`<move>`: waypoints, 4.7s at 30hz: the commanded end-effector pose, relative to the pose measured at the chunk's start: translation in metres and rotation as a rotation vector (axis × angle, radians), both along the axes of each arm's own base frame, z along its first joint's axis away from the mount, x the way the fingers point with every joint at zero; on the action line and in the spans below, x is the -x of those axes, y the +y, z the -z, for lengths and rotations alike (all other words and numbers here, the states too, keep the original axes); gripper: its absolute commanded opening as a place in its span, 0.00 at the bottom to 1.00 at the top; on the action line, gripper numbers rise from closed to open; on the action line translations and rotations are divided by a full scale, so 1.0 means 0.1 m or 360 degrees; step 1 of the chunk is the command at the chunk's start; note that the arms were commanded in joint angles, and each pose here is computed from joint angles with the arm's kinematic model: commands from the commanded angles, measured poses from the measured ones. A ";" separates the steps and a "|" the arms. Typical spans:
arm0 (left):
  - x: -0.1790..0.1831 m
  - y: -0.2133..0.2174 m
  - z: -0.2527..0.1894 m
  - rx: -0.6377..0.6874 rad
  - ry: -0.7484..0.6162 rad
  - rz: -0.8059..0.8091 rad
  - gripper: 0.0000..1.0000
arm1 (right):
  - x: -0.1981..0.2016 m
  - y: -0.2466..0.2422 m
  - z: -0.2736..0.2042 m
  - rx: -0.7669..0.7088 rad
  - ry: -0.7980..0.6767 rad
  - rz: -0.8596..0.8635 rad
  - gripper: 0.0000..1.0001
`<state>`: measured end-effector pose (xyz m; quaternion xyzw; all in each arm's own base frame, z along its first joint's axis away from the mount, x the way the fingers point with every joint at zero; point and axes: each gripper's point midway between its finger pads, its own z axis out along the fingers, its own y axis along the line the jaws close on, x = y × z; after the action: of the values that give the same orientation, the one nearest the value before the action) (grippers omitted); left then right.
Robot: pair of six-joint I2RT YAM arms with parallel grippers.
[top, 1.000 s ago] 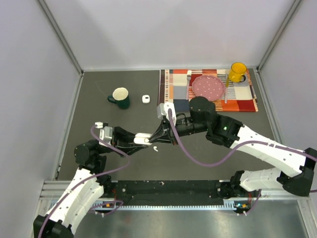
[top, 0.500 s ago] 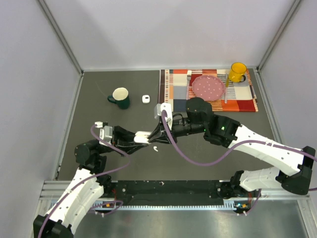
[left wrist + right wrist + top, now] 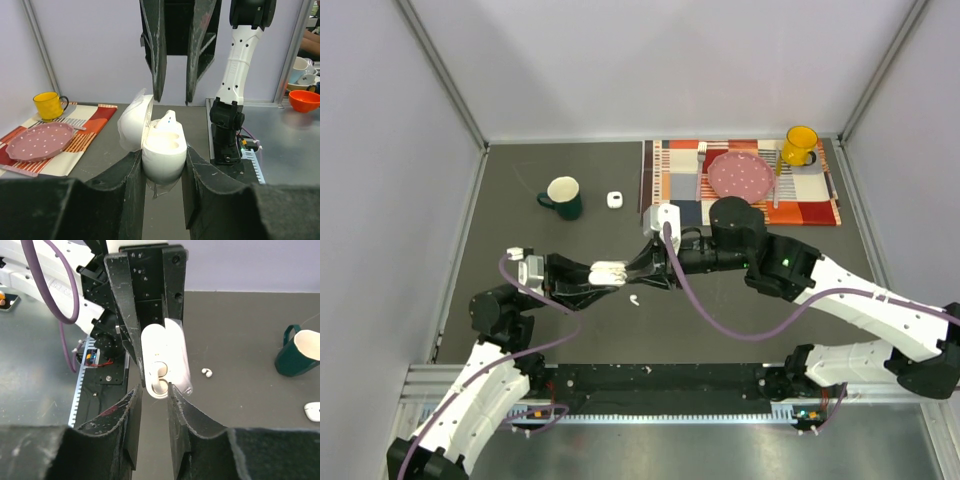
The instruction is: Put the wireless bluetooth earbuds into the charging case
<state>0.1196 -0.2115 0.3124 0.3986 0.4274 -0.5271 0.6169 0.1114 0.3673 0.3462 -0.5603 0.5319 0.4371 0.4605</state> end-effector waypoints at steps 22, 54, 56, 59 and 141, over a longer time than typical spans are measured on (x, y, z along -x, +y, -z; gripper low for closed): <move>0.00 0.02 -0.13 0.0045 -0.0100 -0.0050 0.00 | 0.23 0.06 -0.17 -0.0138 0.0107 -0.0169 0.04; -0.16 0.07 -0.10 0.0073 -0.0063 -0.0215 0.00 | 0.35 -0.13 -0.46 -0.0313 -0.0029 -0.0209 0.20; -0.18 0.09 -0.11 0.0084 -0.0070 -0.0248 0.00 | 0.24 -0.17 -0.48 -0.0347 -0.0052 -0.0087 0.23; -0.22 0.12 -0.12 0.0092 -0.0080 -0.0316 0.00 | -0.02 -0.25 -0.55 -0.0425 -0.0089 0.0187 0.28; 0.14 0.64 -0.80 0.0197 -0.0279 -0.0772 0.00 | -1.37 1.80 3.28 0.0726 0.1437 0.0893 0.38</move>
<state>0.1090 -0.1503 0.3856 0.2971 0.4359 -0.3512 0.7736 0.2617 0.5523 0.0349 -0.2151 0.8708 0.4164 0.1483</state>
